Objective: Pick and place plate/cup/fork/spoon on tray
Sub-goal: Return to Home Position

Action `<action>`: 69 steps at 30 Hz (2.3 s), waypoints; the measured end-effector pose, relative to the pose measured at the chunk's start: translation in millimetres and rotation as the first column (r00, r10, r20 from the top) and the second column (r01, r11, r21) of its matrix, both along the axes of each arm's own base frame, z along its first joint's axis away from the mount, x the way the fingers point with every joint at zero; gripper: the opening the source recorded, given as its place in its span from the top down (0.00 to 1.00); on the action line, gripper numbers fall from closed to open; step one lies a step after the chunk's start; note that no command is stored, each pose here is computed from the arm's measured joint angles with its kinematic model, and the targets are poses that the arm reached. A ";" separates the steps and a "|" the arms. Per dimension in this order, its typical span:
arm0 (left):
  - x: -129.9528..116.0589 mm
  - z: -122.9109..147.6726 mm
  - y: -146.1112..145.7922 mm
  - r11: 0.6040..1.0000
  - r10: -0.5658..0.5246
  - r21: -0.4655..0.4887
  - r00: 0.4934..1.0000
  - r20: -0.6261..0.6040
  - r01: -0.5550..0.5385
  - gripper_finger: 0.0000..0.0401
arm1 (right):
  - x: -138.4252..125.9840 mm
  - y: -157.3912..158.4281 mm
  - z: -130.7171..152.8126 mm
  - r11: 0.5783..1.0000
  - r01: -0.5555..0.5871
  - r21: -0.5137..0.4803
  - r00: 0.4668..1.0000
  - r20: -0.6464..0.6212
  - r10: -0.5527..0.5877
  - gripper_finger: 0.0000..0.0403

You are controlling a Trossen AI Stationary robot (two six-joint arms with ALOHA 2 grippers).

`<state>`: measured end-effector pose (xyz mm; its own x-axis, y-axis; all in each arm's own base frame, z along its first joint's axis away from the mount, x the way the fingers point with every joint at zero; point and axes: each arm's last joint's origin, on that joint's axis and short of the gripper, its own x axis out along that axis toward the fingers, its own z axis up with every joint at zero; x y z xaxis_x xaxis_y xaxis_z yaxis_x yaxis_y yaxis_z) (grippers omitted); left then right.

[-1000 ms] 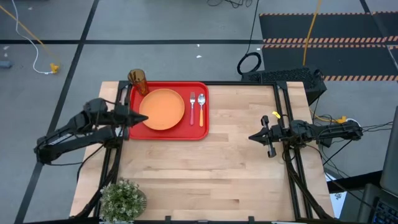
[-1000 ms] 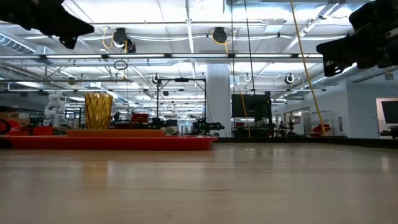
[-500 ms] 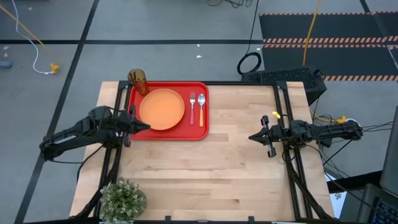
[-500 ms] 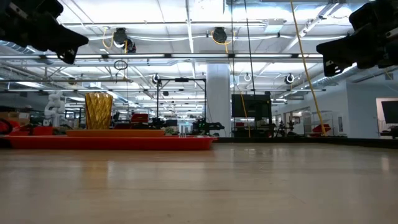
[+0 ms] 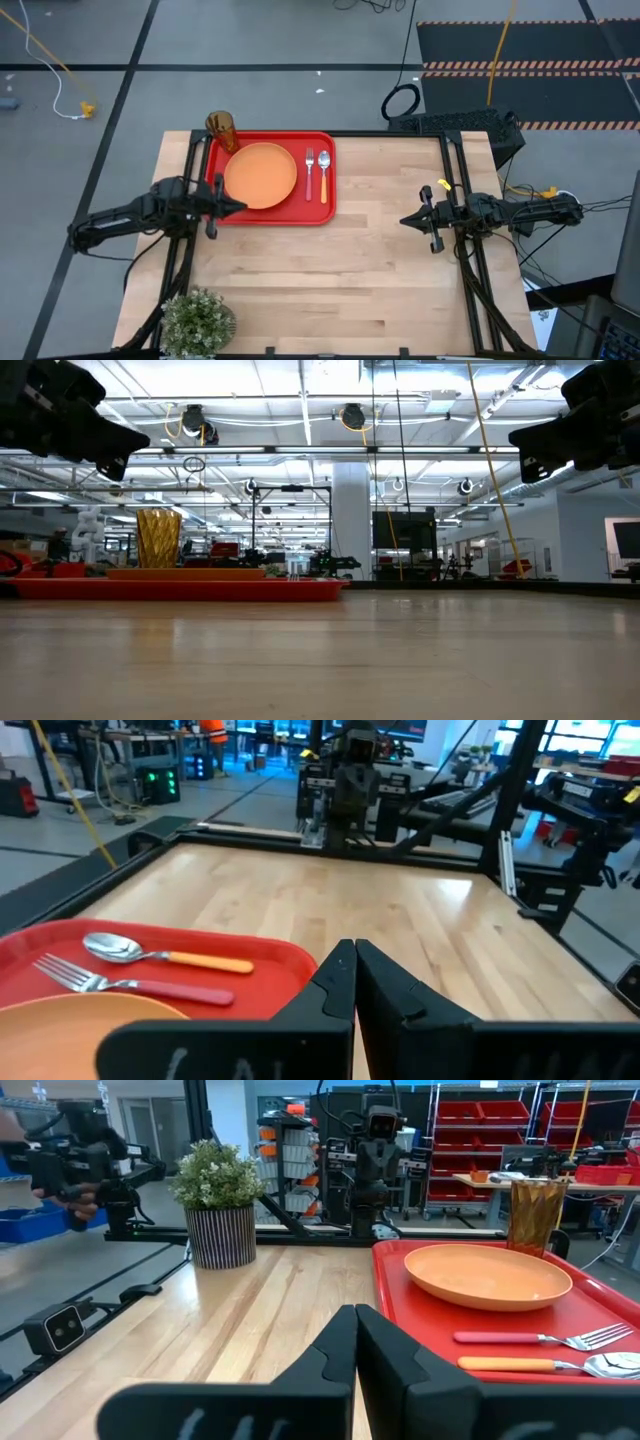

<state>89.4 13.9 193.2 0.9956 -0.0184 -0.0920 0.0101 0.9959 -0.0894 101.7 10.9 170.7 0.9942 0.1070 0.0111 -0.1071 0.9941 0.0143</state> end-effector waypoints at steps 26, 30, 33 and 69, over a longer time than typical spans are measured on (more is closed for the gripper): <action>10.9 -27.0 -16.1 0.994 -0.109 0.011 0.992 0.056 0.108 1.00 | 0.0 0.0 0.0 1.000 0.000 0.000 1.000 0.000 0.000 1.00; 11.5 -29.8 -19.2 0.997 -0.068 0.024 0.996 0.055 0.067 1.00 | 0.0 0.0 0.0 1.000 0.000 0.000 1.000 0.000 0.000 1.00; 11.4 -29.9 -21.0 0.996 -0.076 0.044 0.996 0.055 0.073 1.00 | 0.0 0.0 0.0 1.000 0.000 0.000 1.000 0.000 0.000 1.00; 7.6 -24.4 -17.9 0.987 -0.068 0.151 0.992 0.106 0.052 1.00 | 0.0 0.0 0.0 1.000 0.000 0.000 1.000 0.000 0.000 1.00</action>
